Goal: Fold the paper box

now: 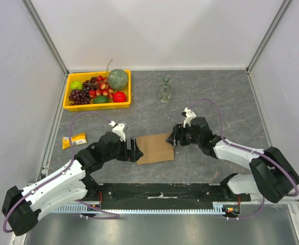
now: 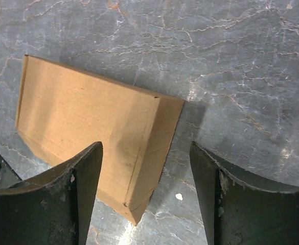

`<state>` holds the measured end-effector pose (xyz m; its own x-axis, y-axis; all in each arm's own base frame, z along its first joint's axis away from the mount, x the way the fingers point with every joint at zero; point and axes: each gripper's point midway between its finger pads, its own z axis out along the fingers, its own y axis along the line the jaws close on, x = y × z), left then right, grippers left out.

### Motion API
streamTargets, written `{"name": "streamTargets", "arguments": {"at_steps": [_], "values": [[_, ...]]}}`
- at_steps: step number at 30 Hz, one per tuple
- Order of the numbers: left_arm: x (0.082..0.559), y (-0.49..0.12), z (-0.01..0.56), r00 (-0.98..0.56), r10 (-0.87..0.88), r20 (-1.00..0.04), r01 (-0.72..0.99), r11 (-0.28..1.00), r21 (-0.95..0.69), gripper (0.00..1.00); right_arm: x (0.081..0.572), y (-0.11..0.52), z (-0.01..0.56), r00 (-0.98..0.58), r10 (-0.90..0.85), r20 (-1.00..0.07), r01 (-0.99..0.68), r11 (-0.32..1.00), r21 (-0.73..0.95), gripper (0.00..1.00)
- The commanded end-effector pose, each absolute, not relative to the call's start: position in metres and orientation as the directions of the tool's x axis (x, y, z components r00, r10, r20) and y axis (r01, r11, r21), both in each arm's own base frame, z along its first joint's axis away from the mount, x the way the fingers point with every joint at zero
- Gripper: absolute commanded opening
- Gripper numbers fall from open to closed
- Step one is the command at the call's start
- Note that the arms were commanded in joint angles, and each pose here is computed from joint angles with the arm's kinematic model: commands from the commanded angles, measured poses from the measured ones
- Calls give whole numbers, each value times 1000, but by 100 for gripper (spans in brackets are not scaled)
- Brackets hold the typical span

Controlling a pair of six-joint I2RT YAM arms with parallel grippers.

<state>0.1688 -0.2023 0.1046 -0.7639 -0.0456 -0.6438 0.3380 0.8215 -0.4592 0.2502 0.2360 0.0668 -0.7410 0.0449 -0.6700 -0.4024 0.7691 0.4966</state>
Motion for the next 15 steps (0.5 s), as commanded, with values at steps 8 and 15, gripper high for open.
{"name": "streamTargets", "arguments": {"at_steps": [8, 15], "values": [[153, -210, 94, -796, -93, -599, 308, 789, -532, 95, 275, 245, 74, -713, 117, -691, -386, 757, 527, 75], [153, -218, 78, -794, -29, -607, 353, 792, -499, 96, 274, 247, 72, -717, 109, -688, -396, 749, 531, 75]]}}
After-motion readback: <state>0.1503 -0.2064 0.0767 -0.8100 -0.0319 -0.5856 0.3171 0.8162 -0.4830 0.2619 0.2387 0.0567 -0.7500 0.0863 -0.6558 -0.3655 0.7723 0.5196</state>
